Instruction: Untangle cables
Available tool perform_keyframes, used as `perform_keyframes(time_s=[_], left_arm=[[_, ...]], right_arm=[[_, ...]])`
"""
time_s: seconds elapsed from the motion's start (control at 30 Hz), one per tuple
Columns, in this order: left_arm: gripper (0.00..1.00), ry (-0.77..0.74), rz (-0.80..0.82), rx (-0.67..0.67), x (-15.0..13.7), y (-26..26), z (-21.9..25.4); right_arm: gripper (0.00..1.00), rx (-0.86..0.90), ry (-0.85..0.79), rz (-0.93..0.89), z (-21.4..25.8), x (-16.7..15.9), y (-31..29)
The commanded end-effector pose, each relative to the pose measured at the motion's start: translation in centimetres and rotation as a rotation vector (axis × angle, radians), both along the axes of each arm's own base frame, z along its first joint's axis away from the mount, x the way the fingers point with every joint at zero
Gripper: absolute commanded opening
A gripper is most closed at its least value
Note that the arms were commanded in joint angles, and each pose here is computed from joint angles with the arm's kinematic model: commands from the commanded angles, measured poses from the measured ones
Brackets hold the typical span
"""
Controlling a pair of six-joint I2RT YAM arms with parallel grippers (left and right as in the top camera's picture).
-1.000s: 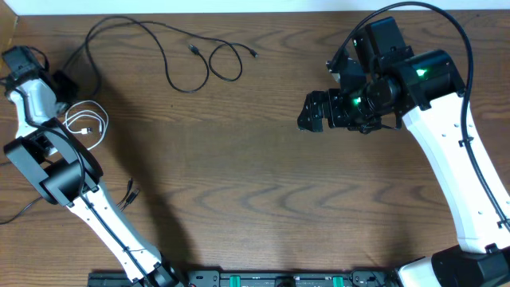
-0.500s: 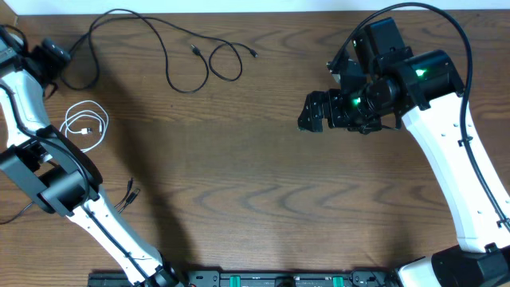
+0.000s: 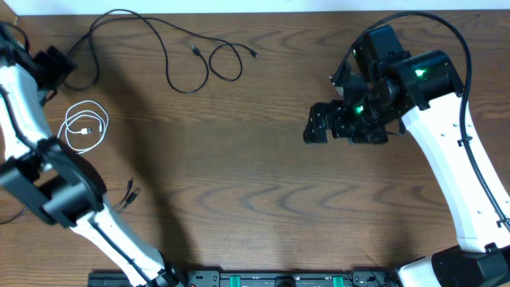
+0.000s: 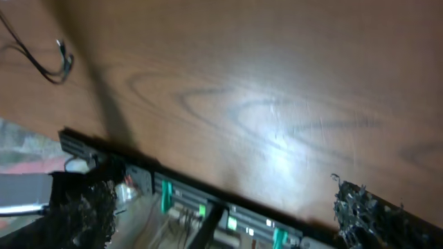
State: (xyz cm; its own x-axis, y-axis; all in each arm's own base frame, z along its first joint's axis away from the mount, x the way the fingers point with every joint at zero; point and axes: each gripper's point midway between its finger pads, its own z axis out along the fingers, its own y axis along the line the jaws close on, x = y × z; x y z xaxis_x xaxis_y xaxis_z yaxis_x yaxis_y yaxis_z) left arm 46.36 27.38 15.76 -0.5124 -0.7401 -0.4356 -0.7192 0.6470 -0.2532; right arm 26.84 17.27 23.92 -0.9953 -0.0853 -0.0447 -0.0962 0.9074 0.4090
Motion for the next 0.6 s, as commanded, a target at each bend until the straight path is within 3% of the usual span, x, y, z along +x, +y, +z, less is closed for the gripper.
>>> perform_keyframes(time_s=[0.0,0.3,0.57], left_arm=[[0.99,-0.077,0.034,0.009,-2.3,-2.8,7.5],[0.98,-0.120,-0.186,-0.199,-6.7,-14.6,14.1],[0.98,-0.099,-0.464,-0.155,-11.3,-23.8,17.8]], right_arm=[[0.99,-0.021,0.038,0.033,-0.2,-1.4,-0.4],[0.99,-0.017,-0.036,0.103,3.0,-5.1,-2.1],[0.99,-0.040,-0.329,0.066,8.3,-9.3,-5.7]])
